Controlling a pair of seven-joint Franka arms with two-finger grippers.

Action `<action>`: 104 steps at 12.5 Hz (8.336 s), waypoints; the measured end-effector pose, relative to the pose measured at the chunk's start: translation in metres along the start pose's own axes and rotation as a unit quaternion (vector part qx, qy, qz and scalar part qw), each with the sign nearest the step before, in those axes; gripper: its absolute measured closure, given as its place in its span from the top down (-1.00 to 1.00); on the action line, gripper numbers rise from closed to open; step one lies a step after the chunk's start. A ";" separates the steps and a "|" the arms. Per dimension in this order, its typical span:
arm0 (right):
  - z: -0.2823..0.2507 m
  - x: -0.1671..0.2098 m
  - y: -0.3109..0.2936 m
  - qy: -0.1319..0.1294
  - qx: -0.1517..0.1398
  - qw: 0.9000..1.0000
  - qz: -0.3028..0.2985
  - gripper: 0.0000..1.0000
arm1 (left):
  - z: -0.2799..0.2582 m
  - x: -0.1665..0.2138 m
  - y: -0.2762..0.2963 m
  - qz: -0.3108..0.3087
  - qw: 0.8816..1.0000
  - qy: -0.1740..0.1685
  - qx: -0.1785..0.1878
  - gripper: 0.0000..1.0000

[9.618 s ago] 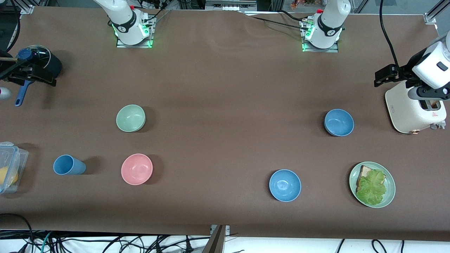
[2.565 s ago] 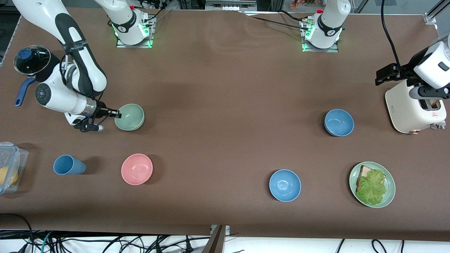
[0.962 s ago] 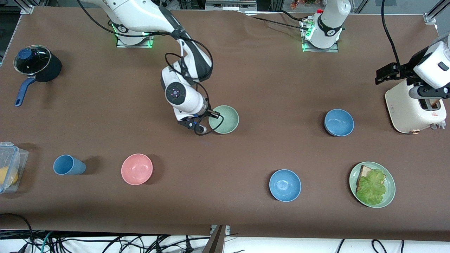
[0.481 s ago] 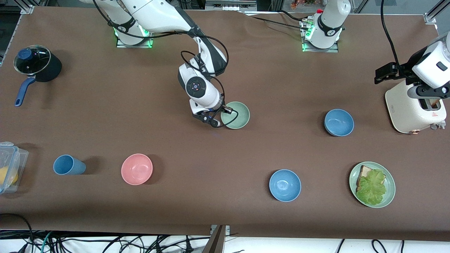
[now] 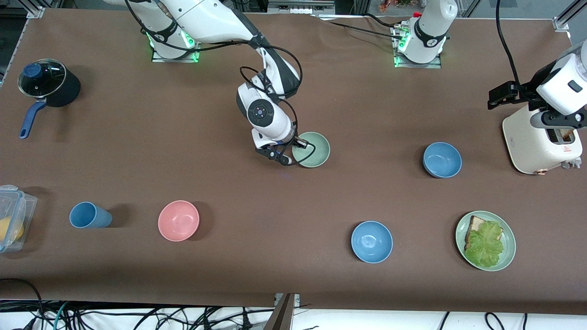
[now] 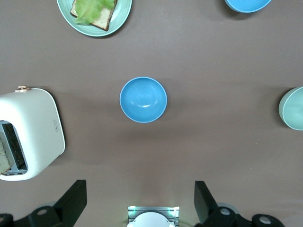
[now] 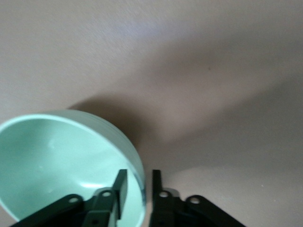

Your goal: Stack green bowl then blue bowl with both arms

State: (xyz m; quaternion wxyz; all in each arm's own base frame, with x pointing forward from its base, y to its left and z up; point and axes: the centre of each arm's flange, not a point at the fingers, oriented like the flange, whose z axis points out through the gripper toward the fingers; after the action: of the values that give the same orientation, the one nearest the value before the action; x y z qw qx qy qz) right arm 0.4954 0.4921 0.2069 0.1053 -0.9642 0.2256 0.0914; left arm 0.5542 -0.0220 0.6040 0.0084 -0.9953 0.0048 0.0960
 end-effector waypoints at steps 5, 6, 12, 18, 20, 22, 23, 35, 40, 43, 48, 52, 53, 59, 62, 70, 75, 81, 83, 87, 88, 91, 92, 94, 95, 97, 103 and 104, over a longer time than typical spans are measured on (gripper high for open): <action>-0.075 0.040 -0.020 0.008 -0.024 0.999 -0.036 0.81 | 0.000 0.000 0.001 0.001 1.000 0.000 0.000 1.00; -0.100 0.059 -0.018 0.005 -0.031 0.998 -0.058 0.99 | 0.000 0.000 0.001 0.001 1.000 0.000 0.000 1.00; -0.239 0.186 0.078 -0.008 -0.030 0.978 -0.207 1.00 | 0.000 0.000 0.001 0.001 1.000 0.000 0.000 1.00; -0.355 0.252 0.197 0.018 -0.071 0.971 -0.228 1.00 | 0.000 0.000 0.001 0.001 1.000 0.001 0.000 1.00; -0.398 0.248 0.224 0.025 -0.068 0.974 -0.212 1.00 | -0.001 0.000 0.001 0.001 1.000 0.001 0.000 1.00; -0.433 0.250 0.258 0.029 -0.062 0.980 -0.190 1.00 | -0.001 0.000 0.002 0.002 1.000 0.001 0.000 1.00; -0.447 0.255 0.278 0.032 -0.060 0.982 -0.178 1.00 | -0.001 0.000 0.002 0.002 1.000 0.001 0.000 1.00; -0.492 0.241 0.355 0.039 -0.102 0.966 -0.235 1.00 | -0.001 0.000 0.002 0.002 1.000 0.001 0.000 1.00; -0.496 0.218 0.356 0.039 -0.125 0.959 -0.251 1.00 | -0.001 0.000 0.002 0.002 1.000 0.001 0.000 1.00; -0.513 0.215 0.373 0.053 -0.129 0.960 -0.243 1.00 | -0.001 0.000 0.000 0.000 1.000 0.001 0.000 1.00; -0.511 0.215 0.374 0.054 -0.146 0.955 -0.253 1.00 | 0.003 0.003 -0.003 -0.003 1.000 -0.003 0.000 1.00; -0.508 0.217 0.372 0.052 -0.148 0.954 -0.256 1.00 | 0.064 0.047 -0.043 -0.037 0.998 -0.045 -0.003 1.00; -0.508 0.216 0.372 0.052 -0.148 0.954 -0.257 1.00 | 0.085 0.060 -0.068 -0.040 0.998 -0.041 -0.008 1.00; -0.509 0.217 0.372 0.055 -0.148 0.953 -0.257 1.00 | 0.302 0.048 -0.118 -0.029 0.999 0.004 -0.015 1.00; -0.509 0.217 0.371 0.055 -0.148 0.953 -0.258 1.00 | 0.370 0.027 -0.110 -0.027 1.000 0.004 -0.015 0.99; -0.508 0.216 0.365 0.058 -0.148 0.951 -0.264 1.00 | 0.410 0.032 -0.102 -0.057 0.998 0.007 -0.016 0.45; -0.508 0.216 0.365 0.059 -0.148 0.952 -0.263 1.00 | 0.414 0.035 -0.097 -0.061 0.998 0.005 -0.017 -0.67; -0.508 0.216 0.366 0.059 -0.148 0.952 -0.263 1.00 | 0.383 0.037 -0.091 -0.080 0.996 0.020 -0.018 -0.89; -0.508 0.216 0.366 0.059 -0.148 0.952 -0.263 1.00 | 0.378 0.036 -0.091 -0.081 0.996 0.020 -0.019 -0.89; -0.508 0.216 0.366 0.059 -0.148 0.952 -0.263 1.00 | 0.351 0.034 -0.085 -0.083 0.996 0.022 -0.028 -0.89; -0.508 0.216 0.366 0.059 -0.148 0.952 -0.263 1.00 | 0.343 0.034 -0.073 -0.088 0.995 0.024 -0.044 -0.89; -0.508 0.216 0.366 0.059 -0.148 0.952 -0.263 1.00 | 0.325 0.039 0.001 -0.080 0.992 0.016 -0.096 -0.89; -0.508 0.216 0.366 0.059 -0.148 0.952 -0.262 1.00 | 0.319 0.040 0.028 -0.078 0.991 0.009 -0.111 -0.89; -0.508 0.216 0.366 0.059 -0.148 0.952 -0.262 1.00 | 0.312 0.043 0.083 -0.076 0.987 -0.006 -0.139 -0.89; -0.508 0.216 0.366 0.059 -0.148 0.952 -0.262 1.00 | 0.314 0.042 0.109 -0.079 0.984 -0.015 -0.157 -0.89; -0.508 0.216 0.367 0.059 -0.148 0.952 -0.262 1.00 | 0.320 0.040 0.162 -0.066 0.980 -0.030 -0.187 -0.89; -0.509 0.217 0.369 0.059 -0.148 0.952 -0.260 1.00 | 0.318 0.034 0.269 -0.061 0.977 -0.052 -0.195 -0.89; -0.509 0.218 0.369 0.059 -0.148 0.953 -0.260 1.00 | 0.321 0.034 0.278 -0.066 0.977 -0.056 -0.194 -0.89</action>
State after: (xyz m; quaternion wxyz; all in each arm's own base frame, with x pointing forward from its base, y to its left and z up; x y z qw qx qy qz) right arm 0.5850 -0.0461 0.5876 -0.0317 -0.9979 -0.0427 0.0361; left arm 0.5232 -0.2944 0.2784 -0.1779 -0.9692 -0.0804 0.1504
